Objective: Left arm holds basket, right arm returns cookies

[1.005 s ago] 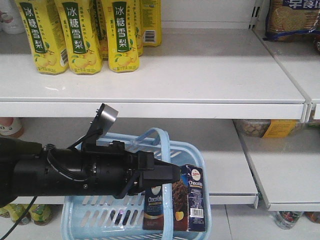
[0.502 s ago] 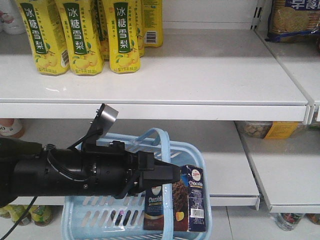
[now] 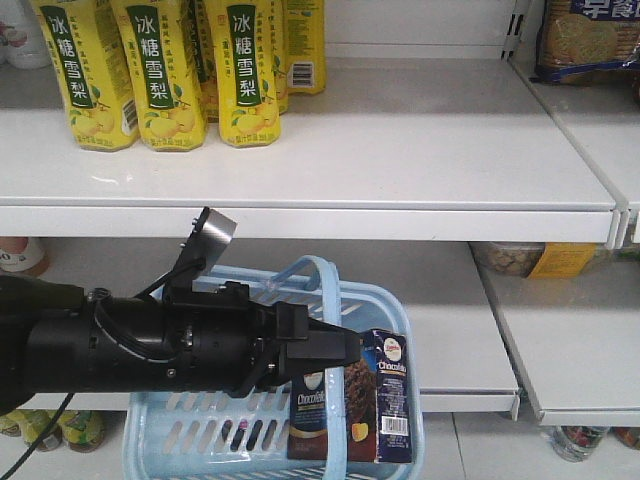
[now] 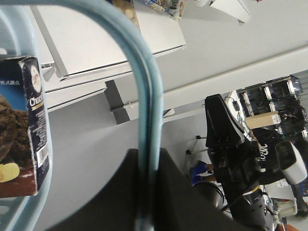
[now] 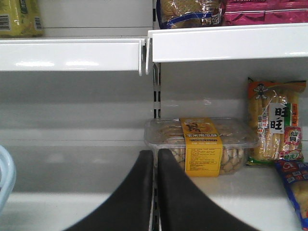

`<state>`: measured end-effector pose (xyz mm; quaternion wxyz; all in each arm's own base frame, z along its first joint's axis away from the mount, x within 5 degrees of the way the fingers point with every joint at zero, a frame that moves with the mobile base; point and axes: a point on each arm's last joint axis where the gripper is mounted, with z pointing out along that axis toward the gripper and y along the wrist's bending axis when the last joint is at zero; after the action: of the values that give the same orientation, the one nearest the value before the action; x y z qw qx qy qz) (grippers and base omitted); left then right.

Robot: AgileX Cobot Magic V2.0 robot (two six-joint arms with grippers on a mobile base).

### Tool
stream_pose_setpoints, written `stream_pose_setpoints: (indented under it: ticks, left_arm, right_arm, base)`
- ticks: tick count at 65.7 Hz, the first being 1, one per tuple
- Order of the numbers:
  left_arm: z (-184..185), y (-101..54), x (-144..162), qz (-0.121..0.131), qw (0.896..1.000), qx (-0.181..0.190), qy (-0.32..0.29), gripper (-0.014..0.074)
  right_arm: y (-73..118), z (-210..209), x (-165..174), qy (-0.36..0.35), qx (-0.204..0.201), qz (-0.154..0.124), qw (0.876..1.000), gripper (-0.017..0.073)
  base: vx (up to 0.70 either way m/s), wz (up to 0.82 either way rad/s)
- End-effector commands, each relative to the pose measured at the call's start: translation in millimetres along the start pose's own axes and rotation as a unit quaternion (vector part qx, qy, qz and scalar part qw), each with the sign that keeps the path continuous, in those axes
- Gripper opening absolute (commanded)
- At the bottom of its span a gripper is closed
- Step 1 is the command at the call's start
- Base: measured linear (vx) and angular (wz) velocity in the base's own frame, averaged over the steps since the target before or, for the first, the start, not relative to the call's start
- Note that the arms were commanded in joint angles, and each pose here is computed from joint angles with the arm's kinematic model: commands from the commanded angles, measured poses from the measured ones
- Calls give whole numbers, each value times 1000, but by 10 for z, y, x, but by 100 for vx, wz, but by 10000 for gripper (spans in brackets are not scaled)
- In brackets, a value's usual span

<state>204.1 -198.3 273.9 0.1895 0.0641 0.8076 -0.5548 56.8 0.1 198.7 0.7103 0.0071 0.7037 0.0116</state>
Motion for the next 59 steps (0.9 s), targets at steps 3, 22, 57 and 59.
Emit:
stream_pose_setpoints:
  ticks: [3, 22, 57, 59]
  left_arm:
    - [-84, -283, -75, -6, 997, 67, -24, -3]
    - [-84, -283, -75, -6, 997, 67, -24, -3]
    - [-84, -283, -75, -6, 997, 67, -24, -3]
    - [-84, -283, -75, -6, 997, 67, -24, -3]
  right_arm:
    - [5, -4, -11, -32, -3, -8, 999, -10]
    - [7, -5, -25, -39, -4, -8, 999, -10]
    - [20, 232, -616, 17, -1, 25, 1000, -10]
    - [21, 285, -636, 31, 0, 25, 999, -10]
  base:
    - [0, 0]
    - [0, 0]
    - [0, 0]
    - [0, 0]
